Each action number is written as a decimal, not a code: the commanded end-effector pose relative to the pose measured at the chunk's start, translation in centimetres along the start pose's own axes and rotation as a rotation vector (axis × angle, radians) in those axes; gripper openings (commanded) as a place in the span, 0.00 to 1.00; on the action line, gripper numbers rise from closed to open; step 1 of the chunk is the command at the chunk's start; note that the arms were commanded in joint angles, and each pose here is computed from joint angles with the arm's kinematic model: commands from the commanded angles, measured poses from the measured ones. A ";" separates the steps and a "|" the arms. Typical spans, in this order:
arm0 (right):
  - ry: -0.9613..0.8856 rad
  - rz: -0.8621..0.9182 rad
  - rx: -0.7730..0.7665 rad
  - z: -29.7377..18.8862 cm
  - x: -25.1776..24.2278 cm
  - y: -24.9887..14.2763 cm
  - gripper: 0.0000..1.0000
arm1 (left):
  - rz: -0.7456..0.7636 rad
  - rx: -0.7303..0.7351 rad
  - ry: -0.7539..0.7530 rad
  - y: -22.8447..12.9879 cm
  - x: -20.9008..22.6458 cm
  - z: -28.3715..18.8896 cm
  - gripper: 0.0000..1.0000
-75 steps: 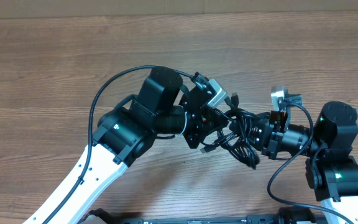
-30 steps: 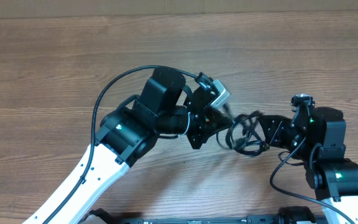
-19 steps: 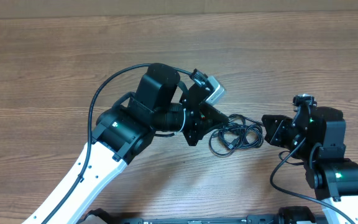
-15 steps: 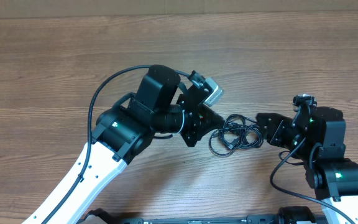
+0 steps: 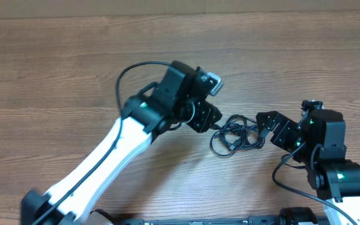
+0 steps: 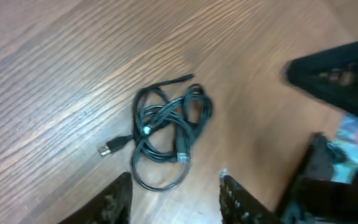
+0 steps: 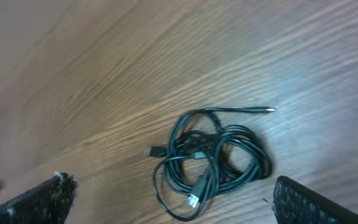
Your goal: Untangle cables
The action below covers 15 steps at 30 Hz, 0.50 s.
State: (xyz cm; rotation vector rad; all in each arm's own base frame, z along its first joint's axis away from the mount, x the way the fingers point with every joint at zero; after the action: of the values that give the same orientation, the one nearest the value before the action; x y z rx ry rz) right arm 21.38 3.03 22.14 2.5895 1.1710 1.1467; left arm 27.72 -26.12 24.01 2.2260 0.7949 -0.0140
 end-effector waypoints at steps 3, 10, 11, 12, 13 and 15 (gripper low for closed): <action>-0.033 0.086 -0.069 -0.5 -0.1 0.9 1.00 | 0.011 0.034 -0.015 -0.2 2.0 4.1 0.46; -0.034 0.123 -0.074 -0.5 -0.1 1.0 1.00 | 0.034 0.064 -0.123 -1.6 2.7 10.3 0.93; -0.034 0.123 -0.073 -0.5 -0.1 1.0 1.00 | 0.031 0.075 -0.126 -2.0 2.8 11.0 0.91; -0.035 0.123 -0.073 -0.5 -0.1 1.0 1.00 | 0.028 0.084 -0.128 -2.3 2.9 11.6 0.88; -0.035 0.123 -0.073 -0.5 -0.2 1.0 1.00 | 0.024 0.094 -0.130 -2.6 3.1 12.2 0.85; -0.037 0.123 -0.071 -0.5 -0.2 0.9 1.00 | 0.010 0.114 -0.133 -3.4 3.5 13.4 0.79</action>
State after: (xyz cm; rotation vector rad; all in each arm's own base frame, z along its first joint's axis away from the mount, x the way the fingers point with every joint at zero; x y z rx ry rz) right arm 21.40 2.35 21.98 2.6640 0.9909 1.1170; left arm 31.66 -30.52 12.93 2.2972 0.7479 -0.1589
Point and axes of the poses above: each gripper's point midway between its finger pads, its own z axis out along the fingers, its own x axis along the line the jaws close on, y = z × x, the point moved 6 cm from there along -z, back along the fingers, and after that the axes turned 13 degrees about z, right-handed, at the moved point
